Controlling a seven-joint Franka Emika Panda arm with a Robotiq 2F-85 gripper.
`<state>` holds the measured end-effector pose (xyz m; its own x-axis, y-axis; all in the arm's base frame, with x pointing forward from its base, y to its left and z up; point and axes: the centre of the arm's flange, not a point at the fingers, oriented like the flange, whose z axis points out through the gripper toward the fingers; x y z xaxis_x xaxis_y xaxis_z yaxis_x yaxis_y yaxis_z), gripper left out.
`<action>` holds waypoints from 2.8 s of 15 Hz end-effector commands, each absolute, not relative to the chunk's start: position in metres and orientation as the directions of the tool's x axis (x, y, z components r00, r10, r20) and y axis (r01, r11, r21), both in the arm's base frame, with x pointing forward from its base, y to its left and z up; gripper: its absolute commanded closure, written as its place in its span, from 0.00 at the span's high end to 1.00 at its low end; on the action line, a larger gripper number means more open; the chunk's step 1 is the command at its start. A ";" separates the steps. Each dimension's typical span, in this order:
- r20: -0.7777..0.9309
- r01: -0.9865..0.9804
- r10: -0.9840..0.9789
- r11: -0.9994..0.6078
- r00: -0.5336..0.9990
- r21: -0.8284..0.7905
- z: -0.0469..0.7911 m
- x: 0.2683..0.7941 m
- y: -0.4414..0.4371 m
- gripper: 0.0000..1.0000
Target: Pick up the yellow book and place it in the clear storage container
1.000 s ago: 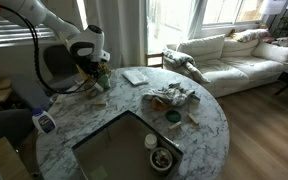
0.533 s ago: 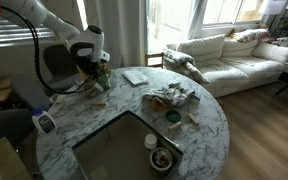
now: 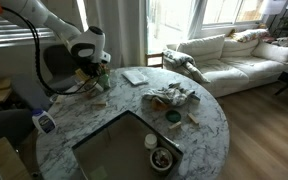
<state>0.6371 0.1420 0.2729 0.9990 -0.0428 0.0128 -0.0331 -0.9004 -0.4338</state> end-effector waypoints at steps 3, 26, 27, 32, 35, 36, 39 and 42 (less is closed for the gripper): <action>0.024 -0.046 -0.063 -0.896 0.998 -0.441 0.287 0.637 0.133 0.02; 0.161 0.109 0.047 -0.908 0.986 -0.404 0.444 0.638 0.134 0.02; 0.148 0.111 0.057 -0.917 0.987 -0.384 0.446 0.638 0.134 0.02; 0.018 0.132 0.132 -0.953 0.991 -0.274 0.438 0.637 0.136 0.02; -0.063 0.135 0.152 -0.967 0.986 -0.215 0.426 0.637 0.145 0.02; -0.071 0.138 0.155 -0.970 0.985 -0.201 0.421 0.639 0.148 0.02; -0.069 0.152 0.166 -0.973 0.984 -0.173 0.412 0.648 0.165 0.02; -0.069 0.146 0.156 -0.981 0.985 -0.128 0.405 0.658 0.179 0.02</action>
